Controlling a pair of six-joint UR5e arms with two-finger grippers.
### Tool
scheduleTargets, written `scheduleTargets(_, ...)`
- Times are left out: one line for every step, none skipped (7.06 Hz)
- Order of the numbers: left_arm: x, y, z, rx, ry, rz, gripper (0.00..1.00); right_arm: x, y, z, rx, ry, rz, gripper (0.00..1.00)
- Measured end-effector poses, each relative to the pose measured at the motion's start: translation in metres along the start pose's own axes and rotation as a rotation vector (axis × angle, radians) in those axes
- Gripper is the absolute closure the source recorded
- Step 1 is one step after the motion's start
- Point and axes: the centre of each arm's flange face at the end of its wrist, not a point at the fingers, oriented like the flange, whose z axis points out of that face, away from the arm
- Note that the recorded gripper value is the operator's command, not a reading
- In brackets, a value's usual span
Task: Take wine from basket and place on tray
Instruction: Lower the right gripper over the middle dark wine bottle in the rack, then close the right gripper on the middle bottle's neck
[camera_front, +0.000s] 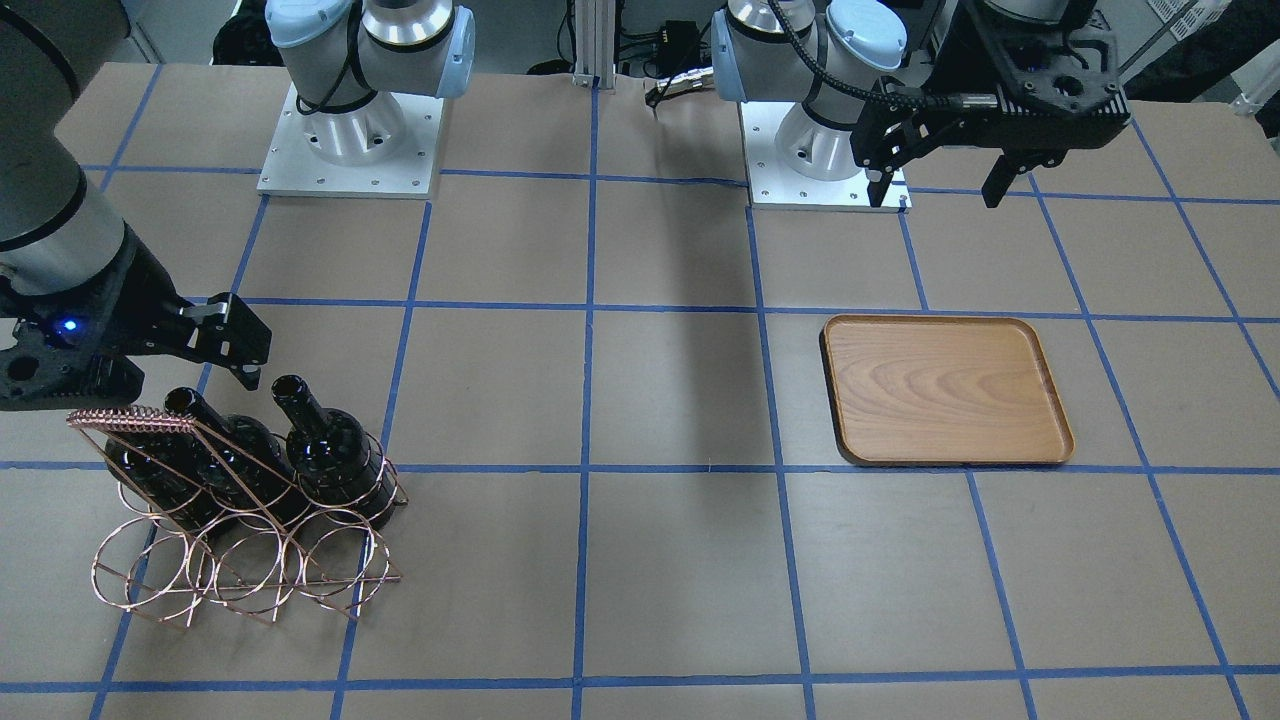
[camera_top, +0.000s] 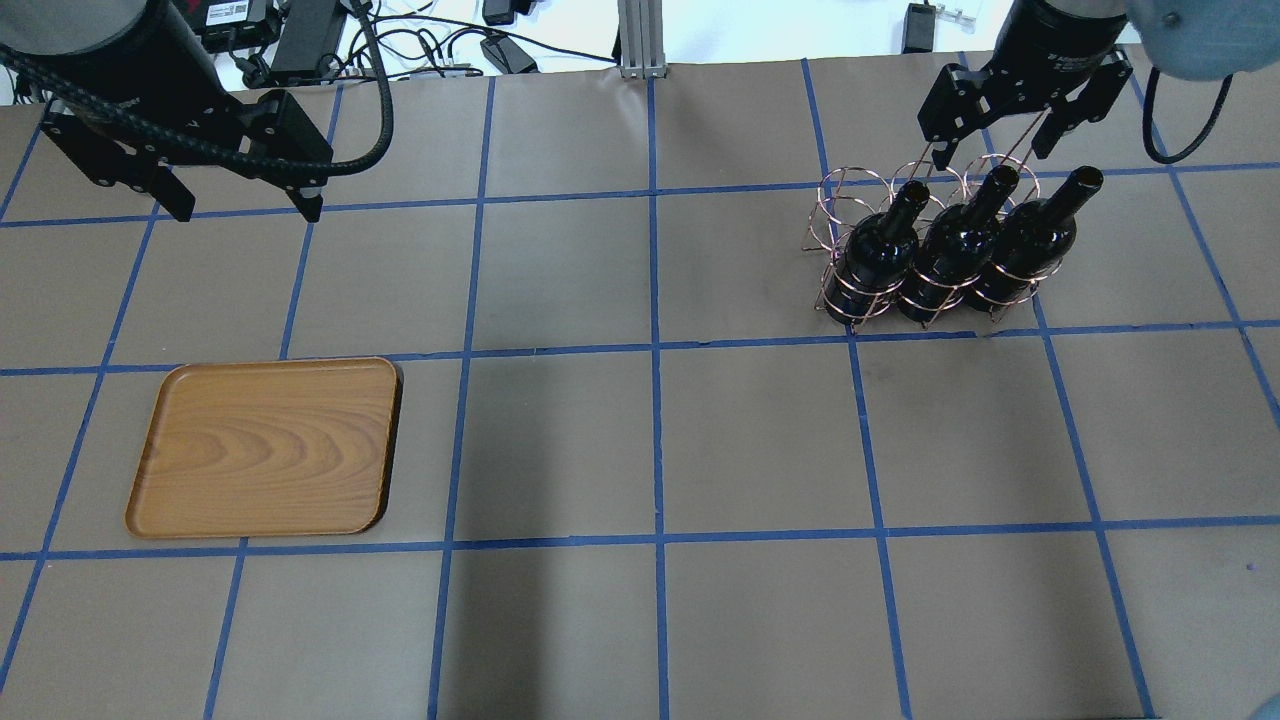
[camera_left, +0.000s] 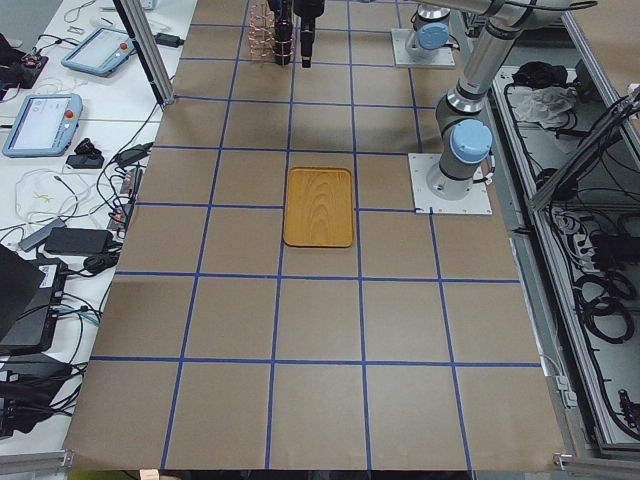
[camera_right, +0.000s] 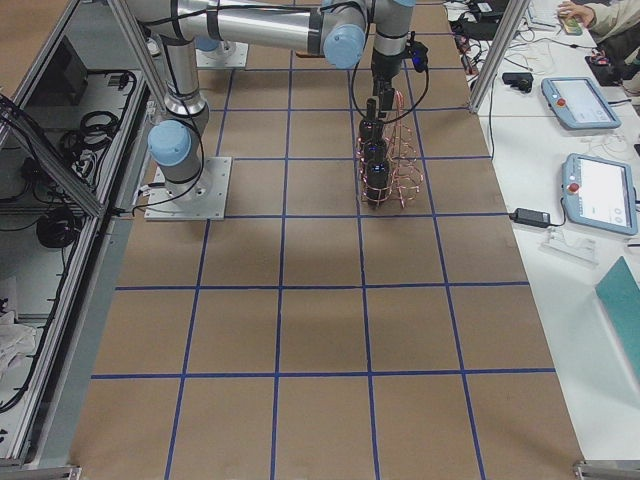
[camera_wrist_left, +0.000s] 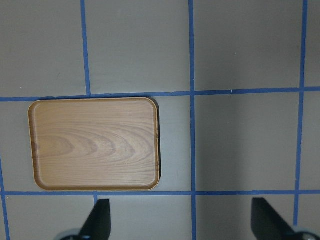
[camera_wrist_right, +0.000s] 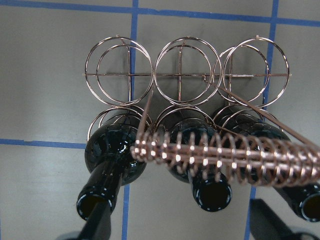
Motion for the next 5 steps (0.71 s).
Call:
scheduleTargets(0.000, 0.000, 0.000, 0.000, 0.000, 0.000, 0.00, 0.004, -0.004, 0.013, 0.011, -0.010, 0.001, 0.04)
scheduleTargets(0.000, 0.000, 0.000, 0.001, 0.000, 0.000, 0.00, 0.006, -0.006, 0.025, 0.016, -0.009, 0.002, 0.06)
scheduleTargets(0.000, 0.000, 0.000, 0.000, 0.000, 0.000, 0.00, 0.007, -0.007, 0.032, 0.015, -0.005, 0.000, 0.12)
scheduleTargets(0.000, 0.000, 0.000, 0.000, 0.000, 0.000, 0.00, 0.008, -0.007, 0.036, 0.009, -0.001, -0.003, 0.15)
scheduleTargets(0.000, 0.000, 0.000, 0.001, 0.000, 0.000, 0.00, 0.010, -0.007, 0.037, 0.002, 0.009, -0.004, 0.30)
